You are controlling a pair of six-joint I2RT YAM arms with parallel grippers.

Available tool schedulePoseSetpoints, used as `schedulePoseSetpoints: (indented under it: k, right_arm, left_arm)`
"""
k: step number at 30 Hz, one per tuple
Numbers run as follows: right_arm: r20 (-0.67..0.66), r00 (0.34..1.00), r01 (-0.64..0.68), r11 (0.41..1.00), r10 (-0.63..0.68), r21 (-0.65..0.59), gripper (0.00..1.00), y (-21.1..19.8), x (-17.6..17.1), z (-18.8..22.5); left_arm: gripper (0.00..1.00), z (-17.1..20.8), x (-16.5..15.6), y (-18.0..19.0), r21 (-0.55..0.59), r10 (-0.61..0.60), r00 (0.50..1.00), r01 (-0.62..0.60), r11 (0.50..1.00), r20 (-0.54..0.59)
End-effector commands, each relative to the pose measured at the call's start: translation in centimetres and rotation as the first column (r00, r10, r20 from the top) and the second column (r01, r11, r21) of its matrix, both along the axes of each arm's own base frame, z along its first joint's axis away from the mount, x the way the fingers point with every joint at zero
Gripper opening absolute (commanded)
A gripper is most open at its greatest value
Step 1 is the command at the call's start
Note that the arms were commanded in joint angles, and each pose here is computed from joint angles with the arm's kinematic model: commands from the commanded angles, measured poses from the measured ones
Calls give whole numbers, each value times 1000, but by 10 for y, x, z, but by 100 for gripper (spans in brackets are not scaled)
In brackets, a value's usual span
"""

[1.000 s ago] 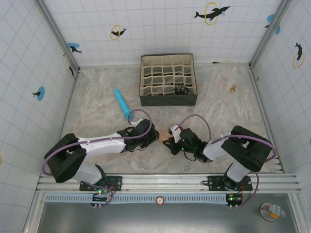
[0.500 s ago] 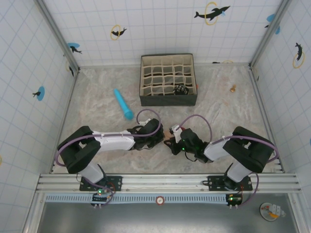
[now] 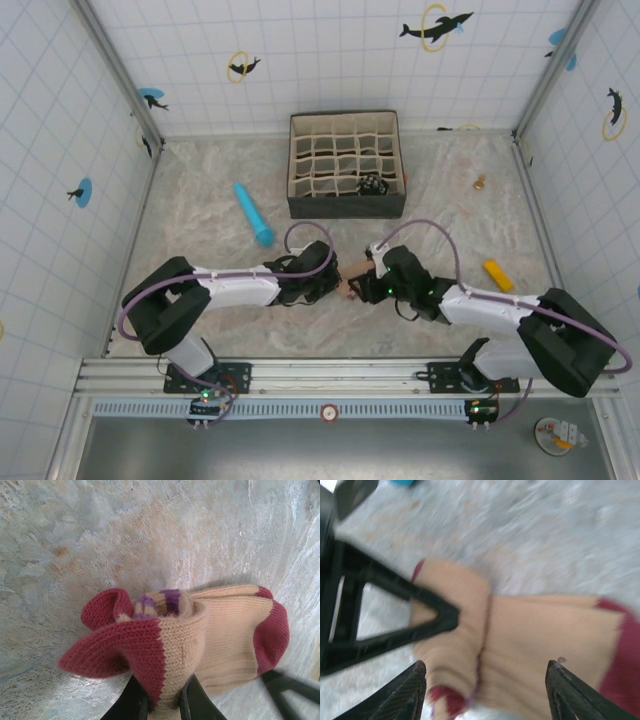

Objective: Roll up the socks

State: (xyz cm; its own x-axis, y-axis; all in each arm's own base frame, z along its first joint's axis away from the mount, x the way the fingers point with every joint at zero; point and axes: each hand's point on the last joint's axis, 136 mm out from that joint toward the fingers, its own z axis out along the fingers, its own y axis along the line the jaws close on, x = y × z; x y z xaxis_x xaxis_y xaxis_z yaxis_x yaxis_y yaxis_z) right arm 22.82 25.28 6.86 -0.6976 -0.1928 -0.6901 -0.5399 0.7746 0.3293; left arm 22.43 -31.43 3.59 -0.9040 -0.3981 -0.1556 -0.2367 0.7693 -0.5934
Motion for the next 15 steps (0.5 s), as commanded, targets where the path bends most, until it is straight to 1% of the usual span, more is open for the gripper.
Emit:
schedulePoseSetpoints:
  k: [1, 5, 7, 10, 15]
  right_arm:
    - [-109, 986, 117, 987, -129, -113, 65, -35, 9, -10]
    - [-174, 962, 179, 967, -211, -180, 64, -60, 17, -30]
    - [-243, 946, 172, 966, -217, -192, 64, -66, 15, -45]
    - [-300, 933, 147, 972, -198, -183, 62, -65, 14, -58]
    - [-298, 944, 111, 988, -139, -108, 57, -50, 16, -60]
  left_arm:
    - [0, -2, -4, 8, 62, -44, 999, 45, 997, -15]
    - [0, -2, -4, 8, 84, -70, 997, 71, 994, -15]
    - [0, -3, -4, 7, 91, -82, 996, 83, 992, -19]
    - [0, -4, -5, 7, 97, -93, 995, 95, 991, -24]
    - [0, -4, -5, 4, 92, -106, 994, 108, 990, -25]
